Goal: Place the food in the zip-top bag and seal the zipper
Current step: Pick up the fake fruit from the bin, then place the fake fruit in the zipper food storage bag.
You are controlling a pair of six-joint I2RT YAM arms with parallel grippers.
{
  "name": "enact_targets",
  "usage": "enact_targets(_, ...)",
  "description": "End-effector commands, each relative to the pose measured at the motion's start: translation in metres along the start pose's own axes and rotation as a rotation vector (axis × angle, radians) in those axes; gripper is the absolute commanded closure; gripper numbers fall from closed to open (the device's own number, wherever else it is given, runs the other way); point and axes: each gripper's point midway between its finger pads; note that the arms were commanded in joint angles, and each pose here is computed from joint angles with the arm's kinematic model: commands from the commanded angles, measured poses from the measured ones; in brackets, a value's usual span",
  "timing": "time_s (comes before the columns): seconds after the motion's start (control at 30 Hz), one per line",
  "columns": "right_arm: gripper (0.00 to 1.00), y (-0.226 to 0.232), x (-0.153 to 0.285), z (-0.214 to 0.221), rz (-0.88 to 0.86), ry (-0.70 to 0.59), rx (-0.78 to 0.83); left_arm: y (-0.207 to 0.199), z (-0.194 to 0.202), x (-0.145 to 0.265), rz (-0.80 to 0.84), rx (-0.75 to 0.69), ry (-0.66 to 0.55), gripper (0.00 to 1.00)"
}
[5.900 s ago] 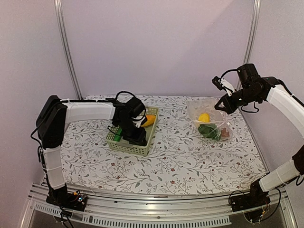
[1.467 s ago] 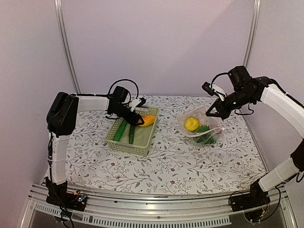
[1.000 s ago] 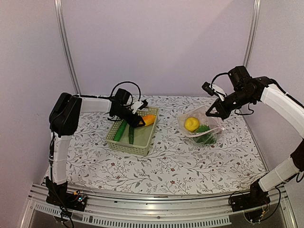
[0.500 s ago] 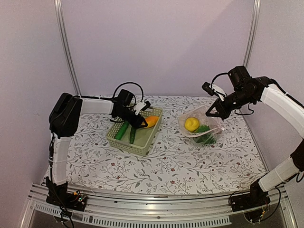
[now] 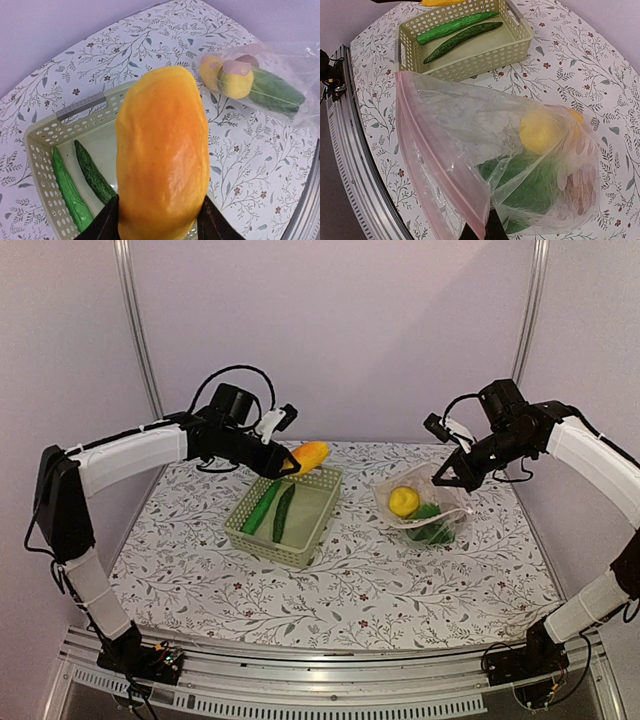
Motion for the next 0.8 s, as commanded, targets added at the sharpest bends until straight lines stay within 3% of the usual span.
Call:
enact_targets(0.0, 1.00, -0.009, -0.005, -0.006, 0.016, 0.004, -0.004, -0.055, -0.013, 0.029, 0.089, 0.032, -0.013, 0.70)
enact_targets(0.2, 1.00, -0.016, -0.007, -0.010, 0.030, 0.014, -0.014, -0.128, -0.042, 0.063, 0.246, 0.000, -0.085, 0.72)
enact_targets(0.4, 1.00, -0.020, -0.006, -0.016, 0.052, 0.018, -0.016, -0.190, -0.047, 0.070, 0.385, -0.016, -0.077, 0.75)
enact_targets(0.77, 1.00, -0.025, 0.009, -0.022, 0.116, 0.034, -0.016, -0.253, -0.013, 0.023, 0.454, -0.021, 0.153, 0.78)
Point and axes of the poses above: each gripper's point midway between its finger pads, its own x axis back along the fingers, its own y axis along the line the jaws close on, z = x × y, and after that the axes turned 10 degrees about x, right-handed
